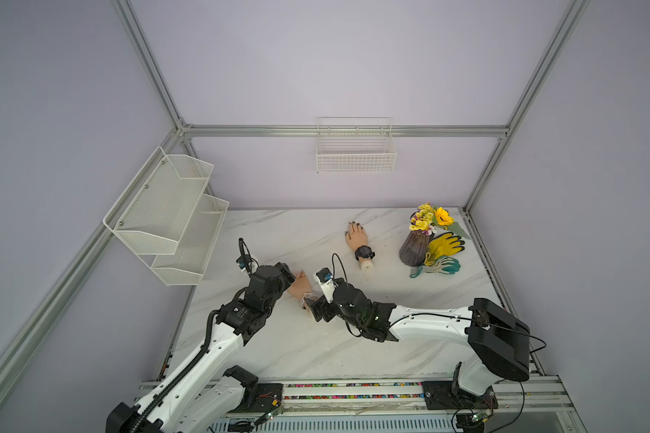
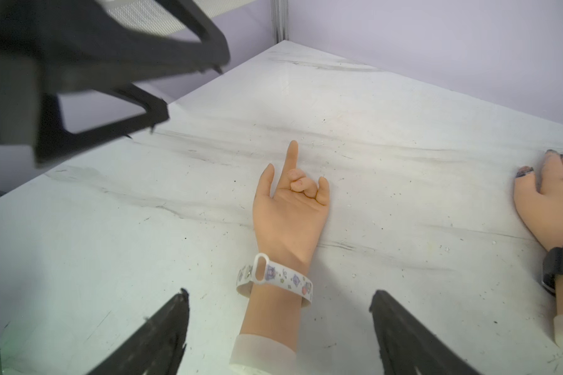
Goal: Take off the watch
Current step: Take off the watch from the hand.
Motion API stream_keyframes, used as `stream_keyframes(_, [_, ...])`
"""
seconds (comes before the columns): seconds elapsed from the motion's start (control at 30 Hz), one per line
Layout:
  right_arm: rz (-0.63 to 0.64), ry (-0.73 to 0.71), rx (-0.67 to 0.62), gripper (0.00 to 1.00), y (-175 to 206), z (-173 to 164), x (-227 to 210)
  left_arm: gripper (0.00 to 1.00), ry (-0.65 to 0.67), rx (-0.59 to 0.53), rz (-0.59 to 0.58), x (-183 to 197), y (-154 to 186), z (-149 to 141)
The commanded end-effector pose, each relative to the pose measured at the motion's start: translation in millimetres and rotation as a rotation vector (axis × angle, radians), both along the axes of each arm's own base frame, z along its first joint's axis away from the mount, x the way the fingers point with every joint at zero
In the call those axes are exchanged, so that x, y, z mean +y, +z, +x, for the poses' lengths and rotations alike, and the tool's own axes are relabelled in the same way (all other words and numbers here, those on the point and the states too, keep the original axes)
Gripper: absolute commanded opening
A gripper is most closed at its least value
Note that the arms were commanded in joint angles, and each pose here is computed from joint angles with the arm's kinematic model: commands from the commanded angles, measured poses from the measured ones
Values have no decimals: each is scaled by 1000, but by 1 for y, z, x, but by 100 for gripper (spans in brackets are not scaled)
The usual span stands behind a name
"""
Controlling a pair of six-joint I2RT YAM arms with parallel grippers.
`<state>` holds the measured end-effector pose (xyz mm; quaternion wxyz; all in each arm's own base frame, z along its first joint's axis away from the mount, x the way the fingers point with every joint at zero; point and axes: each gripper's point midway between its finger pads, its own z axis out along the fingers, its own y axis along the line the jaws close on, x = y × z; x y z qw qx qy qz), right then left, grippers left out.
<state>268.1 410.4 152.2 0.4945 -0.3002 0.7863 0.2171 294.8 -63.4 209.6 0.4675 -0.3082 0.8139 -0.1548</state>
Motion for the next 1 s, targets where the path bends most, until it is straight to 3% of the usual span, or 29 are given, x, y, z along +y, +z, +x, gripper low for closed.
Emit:
stream_keyframes(0.0, [-71, 3, -17, 90, -15, 6, 8, 83, -1, 88, 163, 22, -1, -19])
stream_keyframes(0.23, [-145, -70, -21, 84, -44, 26, 7, 93, -77, 117, 201, 17, -7, -27])
stream_keyframes(0.37, [-150, -92, -2, 61, -51, 31, 6, 99, -136, 91, 201, 9, -8, -26])
stream_keyframes(0.43, [-152, -101, 0, 54, -53, 32, 4, 100, -142, 84, 200, 8, -7, -26])
stream_keyframes(0.73, [-155, -173, -32, 54, -48, 44, -2, 100, -161, 79, 200, 5, -9, -24])
stream_keyframes(0.97, [-154, -177, -42, 48, -53, 52, 10, 100, -216, 55, 205, -3, -5, -22])
